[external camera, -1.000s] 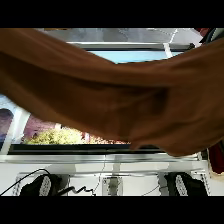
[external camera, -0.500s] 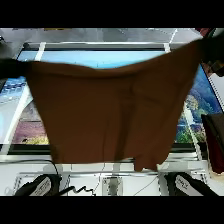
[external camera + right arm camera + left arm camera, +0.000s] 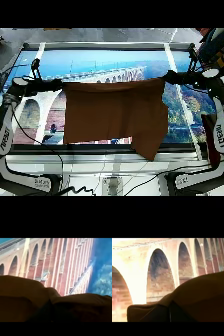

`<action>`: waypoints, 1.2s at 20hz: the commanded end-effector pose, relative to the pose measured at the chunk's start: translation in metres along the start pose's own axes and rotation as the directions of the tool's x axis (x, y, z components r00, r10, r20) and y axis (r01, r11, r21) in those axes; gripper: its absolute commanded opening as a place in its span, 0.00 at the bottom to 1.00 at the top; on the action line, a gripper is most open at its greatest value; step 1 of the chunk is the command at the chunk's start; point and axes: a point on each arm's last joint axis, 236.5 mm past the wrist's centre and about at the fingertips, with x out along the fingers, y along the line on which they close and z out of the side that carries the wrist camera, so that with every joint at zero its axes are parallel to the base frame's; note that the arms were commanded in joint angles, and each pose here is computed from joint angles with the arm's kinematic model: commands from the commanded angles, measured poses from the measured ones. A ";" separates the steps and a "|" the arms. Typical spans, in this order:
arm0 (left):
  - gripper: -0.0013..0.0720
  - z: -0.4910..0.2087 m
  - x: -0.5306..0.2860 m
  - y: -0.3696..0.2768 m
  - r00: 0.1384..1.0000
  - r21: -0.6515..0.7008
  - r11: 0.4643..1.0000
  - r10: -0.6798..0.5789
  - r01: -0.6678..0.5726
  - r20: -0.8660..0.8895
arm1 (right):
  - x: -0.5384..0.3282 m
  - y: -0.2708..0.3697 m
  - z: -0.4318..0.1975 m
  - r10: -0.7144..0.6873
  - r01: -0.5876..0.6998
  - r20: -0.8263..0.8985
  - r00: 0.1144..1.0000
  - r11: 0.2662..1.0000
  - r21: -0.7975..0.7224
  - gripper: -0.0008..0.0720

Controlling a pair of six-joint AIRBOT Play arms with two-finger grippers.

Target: Fold the clothes and pants, and hang the long-sleeved shirts on hangers.

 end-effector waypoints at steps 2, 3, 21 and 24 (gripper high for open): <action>0.03 0.003 0.025 0.029 0.997 -0.062 0.997 0.059 -0.056 0.054 | 0.027 -0.040 -0.018 -0.096 0.095 -0.046 0.994 0.995 -0.022 0.03; 0.03 -0.002 0.029 0.029 0.998 -0.065 0.996 0.056 -0.053 0.041 | 0.028 -0.043 -0.026 -0.101 0.098 -0.079 0.992 0.995 -0.033 0.03; 0.95 -0.122 -0.009 0.005 0.871 0.015 0.999 -0.037 0.051 -0.489 | -0.011 -0.062 -0.132 -0.175 0.198 -0.500 0.848 0.980 -0.007 0.67; 0.70 -0.098 -0.051 0.001 0.885 0.063 0.997 -0.009 0.043 -0.465 | -0.051 -0.063 -0.124 -0.207 0.222 -0.526 0.825 0.974 -0.035 0.51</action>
